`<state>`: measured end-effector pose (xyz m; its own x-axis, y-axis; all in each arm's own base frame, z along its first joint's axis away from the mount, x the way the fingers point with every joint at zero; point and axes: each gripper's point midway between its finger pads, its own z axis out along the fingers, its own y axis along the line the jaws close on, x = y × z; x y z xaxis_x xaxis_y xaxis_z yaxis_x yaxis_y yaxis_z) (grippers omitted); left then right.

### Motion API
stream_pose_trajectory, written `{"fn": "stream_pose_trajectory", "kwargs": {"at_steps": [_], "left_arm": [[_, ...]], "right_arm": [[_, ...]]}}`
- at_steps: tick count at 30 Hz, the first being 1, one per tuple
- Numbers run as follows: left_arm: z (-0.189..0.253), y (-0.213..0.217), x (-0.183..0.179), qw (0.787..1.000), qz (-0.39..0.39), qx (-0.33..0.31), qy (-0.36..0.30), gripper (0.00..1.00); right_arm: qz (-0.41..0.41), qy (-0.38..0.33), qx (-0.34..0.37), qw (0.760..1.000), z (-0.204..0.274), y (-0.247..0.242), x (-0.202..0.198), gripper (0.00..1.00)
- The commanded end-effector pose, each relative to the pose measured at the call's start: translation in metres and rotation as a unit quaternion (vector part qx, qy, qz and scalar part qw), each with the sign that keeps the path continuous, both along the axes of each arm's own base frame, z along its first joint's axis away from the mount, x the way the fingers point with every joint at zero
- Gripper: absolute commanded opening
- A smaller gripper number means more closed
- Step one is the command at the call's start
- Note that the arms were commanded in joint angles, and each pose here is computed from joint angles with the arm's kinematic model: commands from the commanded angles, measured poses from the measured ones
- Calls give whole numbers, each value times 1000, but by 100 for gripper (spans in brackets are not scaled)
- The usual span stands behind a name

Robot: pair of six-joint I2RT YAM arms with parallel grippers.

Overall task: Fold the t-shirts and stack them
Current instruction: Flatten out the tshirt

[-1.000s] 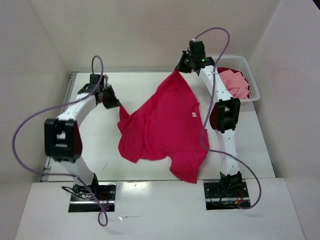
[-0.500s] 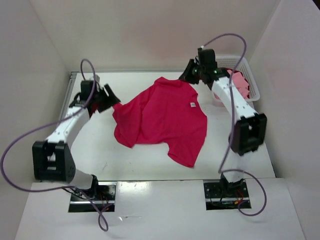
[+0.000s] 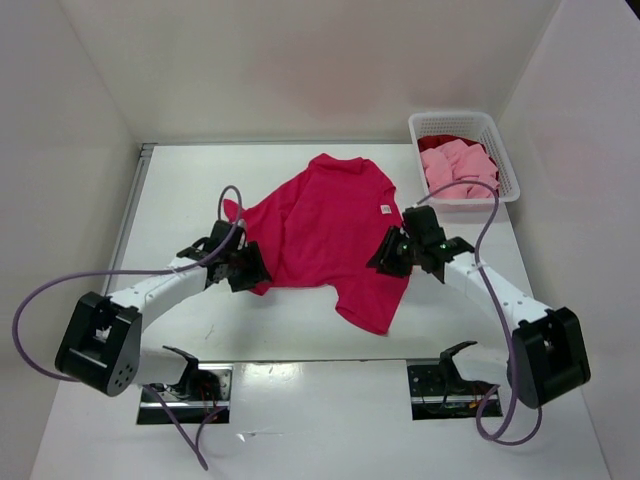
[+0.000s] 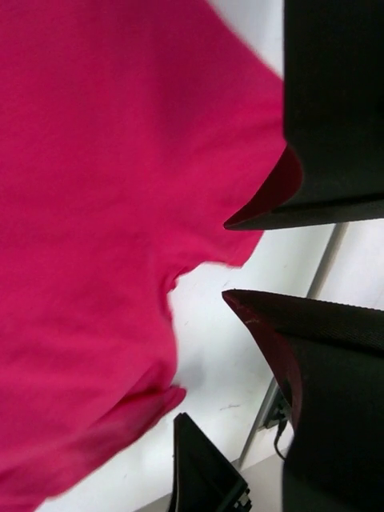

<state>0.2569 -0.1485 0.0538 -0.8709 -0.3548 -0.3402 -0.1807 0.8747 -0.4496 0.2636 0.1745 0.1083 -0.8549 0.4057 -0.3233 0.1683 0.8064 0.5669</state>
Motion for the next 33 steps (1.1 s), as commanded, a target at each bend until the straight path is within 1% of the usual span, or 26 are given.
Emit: {"fn": "stream_pose_trajectory", "kwargs": {"at_steps": [1,2,4,6,8,10,11,14,15,18,19,21,23,26,27,28,29,31,33], "left_arm": [[8,-15,14,1000,3,-11,-19,58],[7,-15,11,1000,3,-9,-13,56],[4,-9,8,1000,10,2,-12,56],[1,-6,4,1000,12,8,-7,56],[1,-8,3,1000,8,8,-7,60],[-5,-8,3,1000,8,11,0,60],[-8,-8,2,1000,8,13,5,55],[-14,-10,4,1000,2,22,9,45],[-16,-10,5,1000,2,22,10,39],[-16,-10,5,1000,2,22,10,29],[-11,-10,9,1000,8,19,-1,23],[-9,-11,10,1000,8,17,-5,19],[-9,-12,12,1000,8,17,-5,18],[-13,-15,9,1000,-3,13,7,25],[-18,-11,5,1000,-1,21,15,39],[-14,-9,5,1000,3,24,9,47],[-15,-6,3,1000,6,29,6,52],[-11,1,3,999,16,40,-5,57],[-12,1,1,999,16,42,0,57]], "right_arm": [[-33,-7,30,999,3,-3,-11,43],[-42,-14,30,999,5,-6,-13,45],[-57,-6,31,998,-1,-11,-22,48],[-69,9,35,997,-10,-14,-30,48],[-72,5,40,997,-11,-14,-32,49],[-77,12,41,996,-14,-15,-34,49],[-76,8,43,996,-12,-15,-34,49],[-80,11,45,996,-14,-15,-36,49],[-80,11,46,996,-15,-16,-38,49],[-91,16,45,995,-19,-19,-43,49],[-91,16,45,995,-19,-19,-43,49],[-91,16,45,995,-21,-20,-45,49],[-91,12,47,995,-18,-20,-45,49],[-91,12,47,995,-18,-20,-45,49],[-91,12,47,995,-18,-20,-45,49],[-91,12,47,995,-18,-20,-45,49],[-91,12,47,995,-18,-20,-45,49],[-91,12,47,995,-18,-20,-45,49],[-88,13,50,995,-18,-19,-46,49]]}}
